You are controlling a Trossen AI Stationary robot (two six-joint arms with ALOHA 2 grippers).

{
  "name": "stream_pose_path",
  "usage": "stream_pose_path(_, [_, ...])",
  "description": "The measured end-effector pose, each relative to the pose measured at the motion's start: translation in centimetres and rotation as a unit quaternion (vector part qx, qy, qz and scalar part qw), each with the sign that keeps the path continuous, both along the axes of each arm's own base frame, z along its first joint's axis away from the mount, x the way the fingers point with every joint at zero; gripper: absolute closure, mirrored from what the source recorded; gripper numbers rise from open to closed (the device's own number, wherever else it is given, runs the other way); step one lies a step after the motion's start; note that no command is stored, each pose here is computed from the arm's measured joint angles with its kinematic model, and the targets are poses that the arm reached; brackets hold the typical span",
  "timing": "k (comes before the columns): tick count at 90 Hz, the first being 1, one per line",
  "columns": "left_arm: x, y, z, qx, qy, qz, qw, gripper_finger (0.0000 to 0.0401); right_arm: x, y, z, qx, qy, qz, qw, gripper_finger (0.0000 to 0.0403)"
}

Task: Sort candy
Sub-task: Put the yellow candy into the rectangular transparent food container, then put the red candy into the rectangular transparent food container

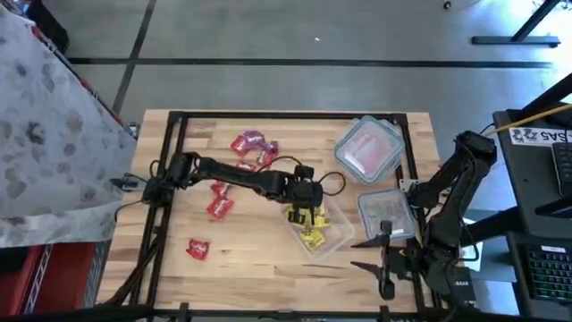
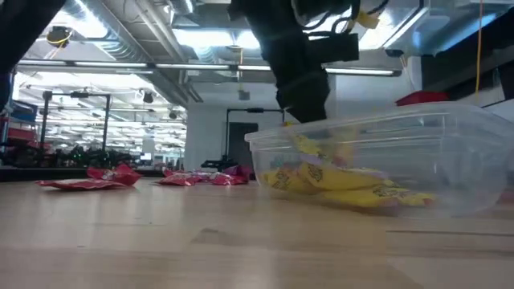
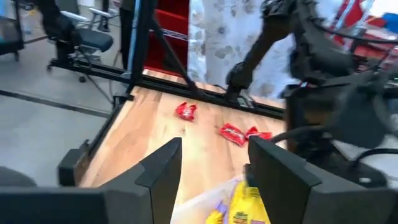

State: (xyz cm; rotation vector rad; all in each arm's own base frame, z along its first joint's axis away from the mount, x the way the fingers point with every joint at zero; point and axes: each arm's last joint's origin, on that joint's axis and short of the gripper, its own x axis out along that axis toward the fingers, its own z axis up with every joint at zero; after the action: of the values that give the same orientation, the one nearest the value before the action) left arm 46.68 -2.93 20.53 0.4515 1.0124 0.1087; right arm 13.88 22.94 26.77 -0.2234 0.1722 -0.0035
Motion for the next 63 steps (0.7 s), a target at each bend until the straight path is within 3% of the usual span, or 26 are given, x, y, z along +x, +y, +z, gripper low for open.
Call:
stream_pose_path(19, [-0.2,-0.2,0.0,0.01,0.011,0.006,1.0,0.026,1.0,-1.5,0.7,0.011,0.022,0.022,0.999,0.0231])
stream_pose_path(31, [-0.6,-1.5,1.5,0.054,0.014,0.049,0.997,0.0251,1.7,-4.0,1.3,0.049,0.055,0.014,0.997,0.0231])
stream_pose_path(39, [-1.1,-3.1,3.1,0.079,0.012,0.082,0.993,0.0254,2.2,-6.7,1.2,0.084,0.097,-0.028,0.991,0.0231])
stream_pose_path(49, [-2.4,-5.2,5.6,0.094,0.003,0.14,0.986,0.0261,2.9,-11.0,0.0,0.153,0.188,-0.136,0.961,0.0231])
stream_pose_path(63, [-5.2,-8.4,8.4,0.061,-0.006,0.228,0.972,0.0265,4.1,-15.0,-2.0,0.176,0.313,-0.222,0.906,0.0231])
